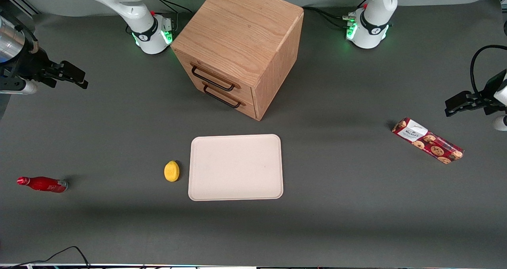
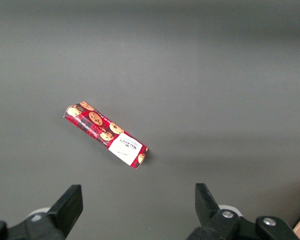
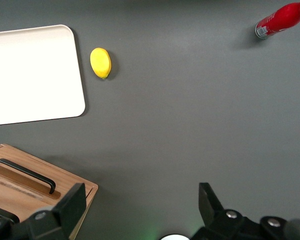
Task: Open upper drawer
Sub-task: 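Move the right gripper toward the upper drawer's black handle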
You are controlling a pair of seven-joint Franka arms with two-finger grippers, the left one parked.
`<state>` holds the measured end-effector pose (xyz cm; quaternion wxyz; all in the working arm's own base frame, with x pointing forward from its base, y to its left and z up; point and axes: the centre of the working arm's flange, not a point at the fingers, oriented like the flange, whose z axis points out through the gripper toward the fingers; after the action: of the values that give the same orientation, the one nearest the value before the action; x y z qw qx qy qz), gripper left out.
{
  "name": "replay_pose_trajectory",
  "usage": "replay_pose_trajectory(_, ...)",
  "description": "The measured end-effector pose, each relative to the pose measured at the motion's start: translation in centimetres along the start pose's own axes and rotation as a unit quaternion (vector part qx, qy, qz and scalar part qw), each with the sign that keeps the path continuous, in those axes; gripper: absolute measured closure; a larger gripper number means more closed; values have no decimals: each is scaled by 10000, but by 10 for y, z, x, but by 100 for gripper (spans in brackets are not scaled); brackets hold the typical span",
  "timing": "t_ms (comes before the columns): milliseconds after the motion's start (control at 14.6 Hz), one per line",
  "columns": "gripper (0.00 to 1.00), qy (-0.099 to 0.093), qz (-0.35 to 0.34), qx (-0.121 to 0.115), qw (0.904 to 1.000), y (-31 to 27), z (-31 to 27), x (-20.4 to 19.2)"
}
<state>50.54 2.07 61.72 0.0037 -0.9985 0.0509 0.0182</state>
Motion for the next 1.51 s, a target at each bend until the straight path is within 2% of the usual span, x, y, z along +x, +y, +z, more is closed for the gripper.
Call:
replay_pose_trajectory(549,0,13,37,7,10000,4,-1,3)
replay_pose_trajectory(755,0,-90,-30,-16,10000,-2,2,1)
replay_pose_trajectory(961,0,-165,-621,-117,9979,-66,4,-14)
replay_pose_trajectory(1167,0,-189,-1465,-193,9888,-159,9,-48)
replay_pose_trajectory(1235,0,-226,-1675,-146,9855,-189,12,-63)
replay_pose_trajectory(1441,0,-446,-2099,189,9765,-243,20,-95)
replay_pose_trajectory(1510,0,-503,-2207,203,9738,-254,24,-101)
